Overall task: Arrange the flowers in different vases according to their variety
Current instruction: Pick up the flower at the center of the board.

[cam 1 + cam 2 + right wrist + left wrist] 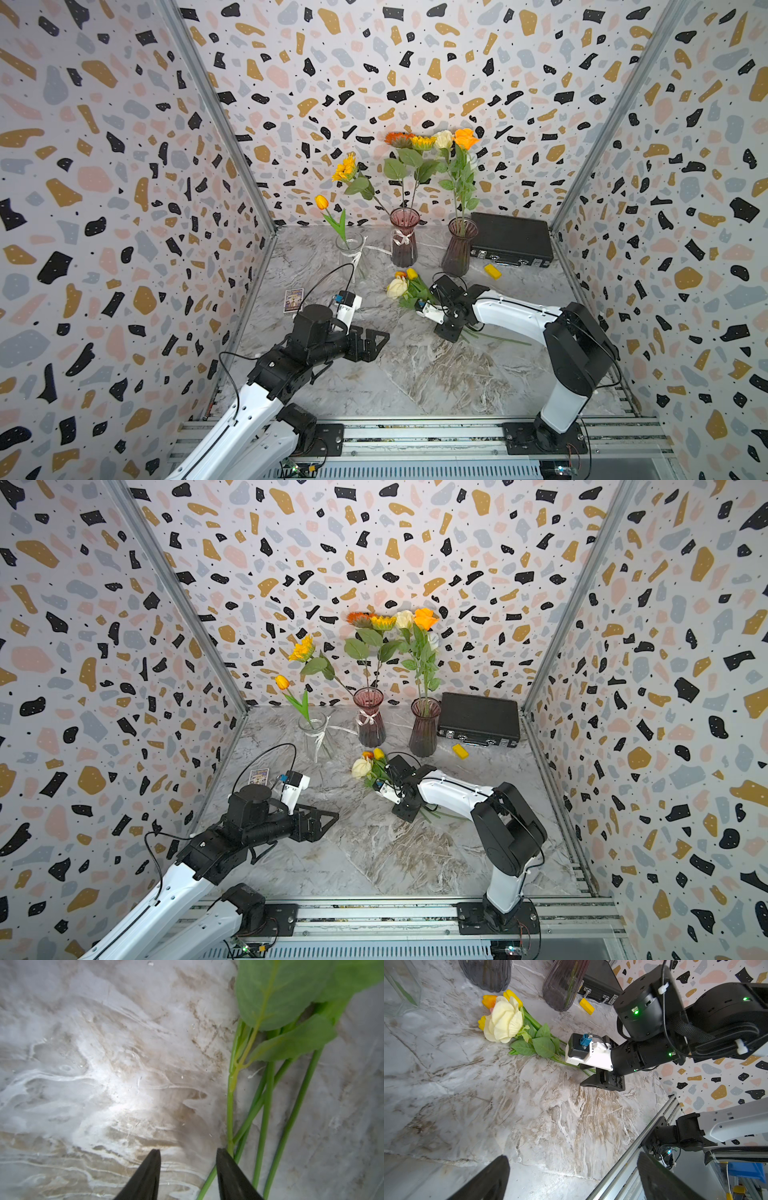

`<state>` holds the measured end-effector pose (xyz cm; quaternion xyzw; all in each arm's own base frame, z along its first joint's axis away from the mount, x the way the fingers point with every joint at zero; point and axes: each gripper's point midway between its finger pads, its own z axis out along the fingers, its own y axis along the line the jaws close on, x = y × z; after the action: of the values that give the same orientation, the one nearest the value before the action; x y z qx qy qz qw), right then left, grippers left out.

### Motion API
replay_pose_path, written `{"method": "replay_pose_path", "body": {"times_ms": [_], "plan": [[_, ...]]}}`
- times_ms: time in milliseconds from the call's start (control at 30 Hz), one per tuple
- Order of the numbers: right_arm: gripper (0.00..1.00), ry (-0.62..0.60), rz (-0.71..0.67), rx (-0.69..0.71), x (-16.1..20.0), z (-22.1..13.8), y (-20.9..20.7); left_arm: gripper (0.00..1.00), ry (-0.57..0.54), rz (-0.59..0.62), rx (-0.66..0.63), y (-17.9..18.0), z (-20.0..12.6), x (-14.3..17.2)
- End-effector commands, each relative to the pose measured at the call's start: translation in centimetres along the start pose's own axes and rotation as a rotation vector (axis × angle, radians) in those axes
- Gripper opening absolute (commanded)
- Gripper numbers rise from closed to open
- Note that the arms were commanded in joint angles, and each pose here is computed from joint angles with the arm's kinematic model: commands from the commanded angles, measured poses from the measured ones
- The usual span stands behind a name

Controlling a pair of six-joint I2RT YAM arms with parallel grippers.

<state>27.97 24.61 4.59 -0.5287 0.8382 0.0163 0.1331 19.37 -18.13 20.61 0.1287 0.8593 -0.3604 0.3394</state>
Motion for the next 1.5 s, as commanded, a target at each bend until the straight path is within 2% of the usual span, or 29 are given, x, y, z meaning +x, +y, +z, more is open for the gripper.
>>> {"method": "replay_pose_path", "body": {"times_ms": [0, 400, 500, 567, 600, 900, 1233, 1467], "plan": [[0.49, -0.063, -0.026, 0.026, -2.4, -0.7, -0.9, 1.0, -0.032, 0.015, 0.004, -0.1, 0.1, -0.6], [0.45, -0.037, -0.066, 0.035, -3.3, 1.0, -1.6, 1.0, -0.041, 0.025, -0.006, -0.1, -0.3, -0.7], [0.4, -0.024, -0.072, 0.025, -3.2, 1.7, -1.6, 1.0, -0.041, 0.026, -0.008, -0.1, -0.3, -0.7], [0.31, -0.01, -0.073, 0.024, -3.1, 2.2, -1.7, 1.0, -0.043, 0.027, -0.008, -0.1, -0.3, -0.7], [0.29, -0.001, -0.073, 0.022, -3.0, 2.5, -1.7, 1.0, -0.042, 0.026, -0.009, 0.0, -0.3, -0.7], [0.31, 0.033, -0.068, 0.032, -3.0, 3.4, -2.6, 1.0, -0.042, 0.029, -0.012, -0.1, -0.5, -0.6], [0.32, -0.039, -0.055, 0.044, -3.6, -1.1, -2.5, 1.0, -0.046, 0.032, -0.014, 0.0, -0.5, -0.7], [0.32, -0.015, -0.066, 0.05, -3.4, -0.7, -3.1, 1.0, -0.045, 0.032, -0.013, -0.1, -0.5, -0.7]]}}
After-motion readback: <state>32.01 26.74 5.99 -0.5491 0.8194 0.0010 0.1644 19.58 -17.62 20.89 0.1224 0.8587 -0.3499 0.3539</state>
